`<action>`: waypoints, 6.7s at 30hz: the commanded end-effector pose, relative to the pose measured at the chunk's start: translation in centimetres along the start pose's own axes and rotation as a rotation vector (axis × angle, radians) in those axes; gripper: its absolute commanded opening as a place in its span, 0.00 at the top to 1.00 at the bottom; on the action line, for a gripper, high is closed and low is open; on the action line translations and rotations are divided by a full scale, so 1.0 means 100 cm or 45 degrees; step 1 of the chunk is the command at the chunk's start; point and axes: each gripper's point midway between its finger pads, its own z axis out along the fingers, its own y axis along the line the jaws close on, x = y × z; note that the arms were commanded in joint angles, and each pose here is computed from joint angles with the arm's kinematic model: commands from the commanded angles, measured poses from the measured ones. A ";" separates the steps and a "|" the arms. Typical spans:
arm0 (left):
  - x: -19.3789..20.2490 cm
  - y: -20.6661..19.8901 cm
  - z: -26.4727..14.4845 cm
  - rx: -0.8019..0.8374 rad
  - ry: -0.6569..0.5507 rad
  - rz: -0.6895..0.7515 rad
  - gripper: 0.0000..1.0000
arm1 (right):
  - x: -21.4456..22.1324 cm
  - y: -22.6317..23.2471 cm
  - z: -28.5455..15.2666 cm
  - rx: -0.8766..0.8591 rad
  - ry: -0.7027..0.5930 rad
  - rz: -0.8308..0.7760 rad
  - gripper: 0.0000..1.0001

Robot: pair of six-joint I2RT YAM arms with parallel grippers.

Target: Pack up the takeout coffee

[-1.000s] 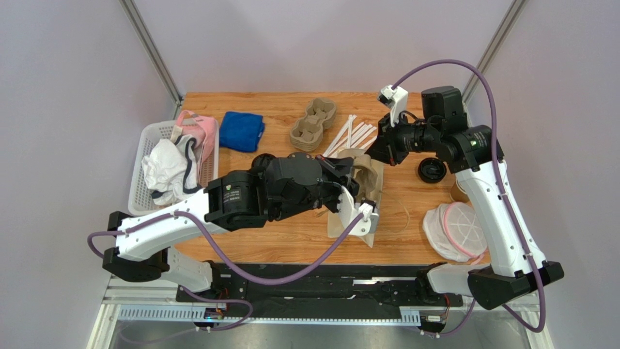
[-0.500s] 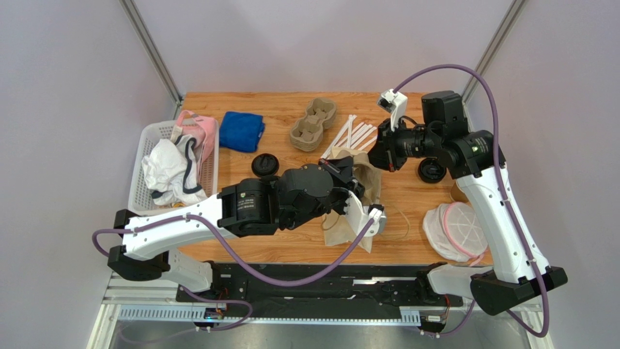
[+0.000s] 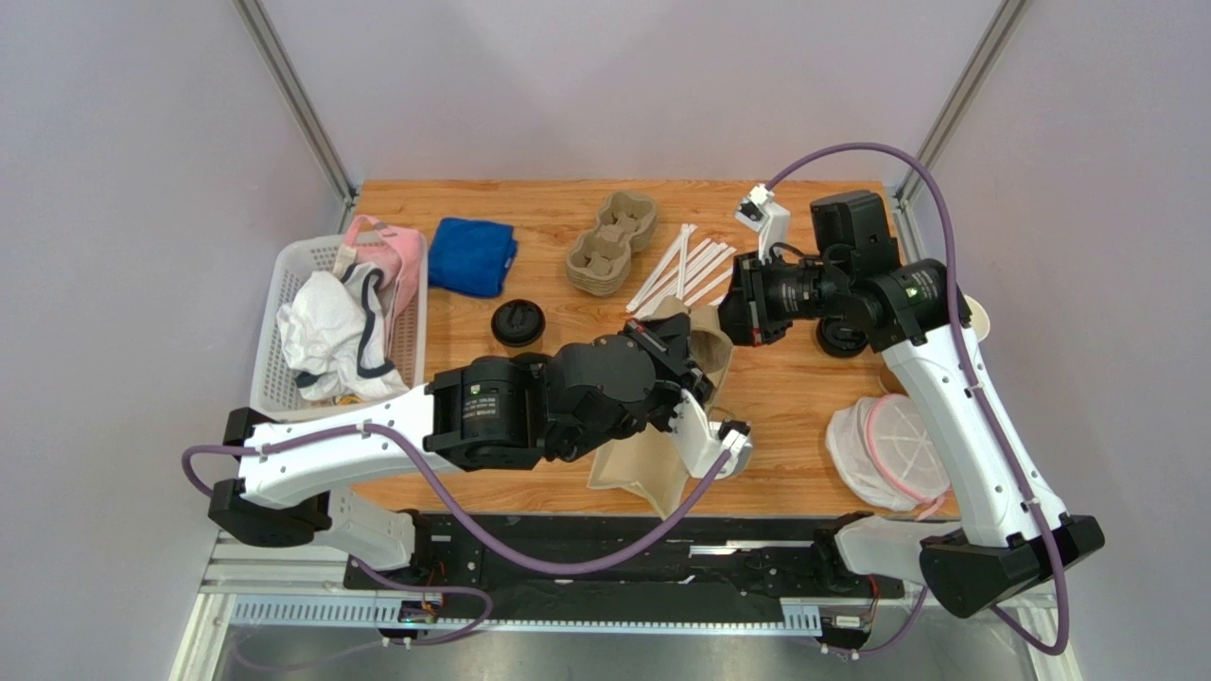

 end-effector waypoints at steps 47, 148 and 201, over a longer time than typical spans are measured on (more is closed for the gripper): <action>0.007 -0.161 0.035 0.641 -0.024 -0.411 1.00 | 0.025 0.041 0.014 -0.254 0.050 -0.364 1.00; 0.167 -0.004 -0.020 0.193 0.128 -1.707 0.12 | 0.013 -0.026 0.031 -0.010 0.057 -0.262 1.00; 0.344 -0.259 0.048 0.515 1.154 -2.039 0.16 | 0.007 -0.054 0.029 0.056 0.064 -0.221 1.00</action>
